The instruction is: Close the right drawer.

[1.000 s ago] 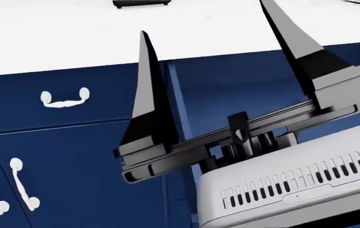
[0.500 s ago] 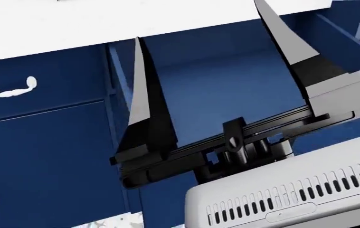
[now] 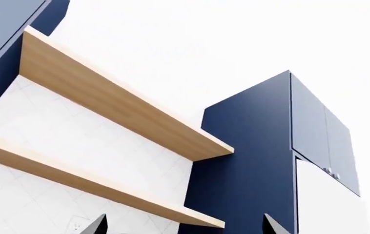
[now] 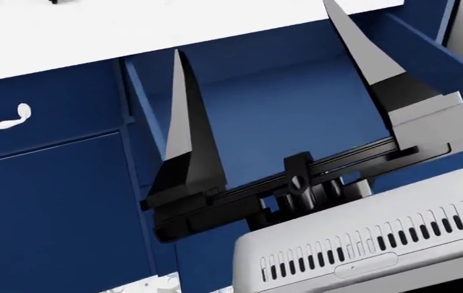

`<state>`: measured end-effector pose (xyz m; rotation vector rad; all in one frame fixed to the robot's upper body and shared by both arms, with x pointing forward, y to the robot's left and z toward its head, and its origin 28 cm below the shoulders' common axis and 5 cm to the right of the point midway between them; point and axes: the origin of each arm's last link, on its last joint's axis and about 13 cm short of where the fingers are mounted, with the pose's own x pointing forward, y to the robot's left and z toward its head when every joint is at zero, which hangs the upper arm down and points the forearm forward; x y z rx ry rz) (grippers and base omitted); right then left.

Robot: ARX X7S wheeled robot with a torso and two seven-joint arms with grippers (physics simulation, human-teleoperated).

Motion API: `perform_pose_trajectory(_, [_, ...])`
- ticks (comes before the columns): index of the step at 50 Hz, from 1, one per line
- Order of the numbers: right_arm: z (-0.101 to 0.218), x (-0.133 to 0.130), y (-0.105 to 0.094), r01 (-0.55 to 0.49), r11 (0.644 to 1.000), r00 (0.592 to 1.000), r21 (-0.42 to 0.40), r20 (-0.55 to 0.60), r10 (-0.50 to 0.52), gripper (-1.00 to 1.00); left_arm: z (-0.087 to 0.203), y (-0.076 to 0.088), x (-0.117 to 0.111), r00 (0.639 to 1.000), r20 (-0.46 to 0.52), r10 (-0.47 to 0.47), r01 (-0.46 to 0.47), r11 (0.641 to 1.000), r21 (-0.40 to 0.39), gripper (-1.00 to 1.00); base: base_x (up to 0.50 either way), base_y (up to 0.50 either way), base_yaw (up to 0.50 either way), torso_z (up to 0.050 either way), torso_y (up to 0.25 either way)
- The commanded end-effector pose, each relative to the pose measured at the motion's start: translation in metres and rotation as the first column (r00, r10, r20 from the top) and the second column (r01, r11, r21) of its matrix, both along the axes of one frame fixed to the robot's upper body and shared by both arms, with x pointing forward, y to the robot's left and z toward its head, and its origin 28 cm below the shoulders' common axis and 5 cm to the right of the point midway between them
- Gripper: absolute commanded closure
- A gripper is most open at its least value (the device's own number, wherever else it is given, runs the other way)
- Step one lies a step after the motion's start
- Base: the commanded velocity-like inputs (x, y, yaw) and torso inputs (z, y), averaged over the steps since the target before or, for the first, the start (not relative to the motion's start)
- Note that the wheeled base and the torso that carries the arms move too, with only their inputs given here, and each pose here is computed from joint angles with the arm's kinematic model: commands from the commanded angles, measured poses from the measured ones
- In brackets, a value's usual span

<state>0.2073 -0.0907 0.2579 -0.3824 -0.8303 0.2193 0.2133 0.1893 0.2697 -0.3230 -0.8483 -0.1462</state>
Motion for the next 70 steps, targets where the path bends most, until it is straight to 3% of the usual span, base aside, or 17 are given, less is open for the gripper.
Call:
perform_pose_trajectory(1, [-0.0007,-0.0004,0.0001,0.014,1.0,1.0,-0.009,-0.018,-0.015,-1.0,-0.002,-0.001,-0.0023,1.0,-0.007,-0.012,0.012,1.0,0.001,-1.0,0.54,0.08,0.0,0.0,0.0])
perform_pose_trajectory(50, [-0.0004,-0.0063,-0.0029,0.02,1.0,1.0,-0.008,0.007,-0.02,-1.0,-0.0023,-0.0052,-0.0088,0.999,-0.007,-0.035,0.035,0.999,0.009,-1.0,0.53,0.2,0.0,0.0,0.0])
perform_pose_trajectory(58, [-0.0003,-0.0064,-0.0028,0.006,1.0,1.0,0.001,0.018,-0.006,-1.0,-0.0031,-0.0054,-0.0082,0.999,-0.009,-0.035,0.035,0.999,0.012,-1.0,0.05,-0.01,0.0,0.0,0.001])
perform_pose_trajectory(70, [-0.0013,-0.0069,-0.0039,-0.008,1.0,1.0,0.016,0.01,0.008,-1.0,-0.0039,-0.0069,-0.0097,0.999,-0.011,-0.039,0.039,0.999,0.015,-1.0,-0.16,-0.47,0.0,0.0,0.0])
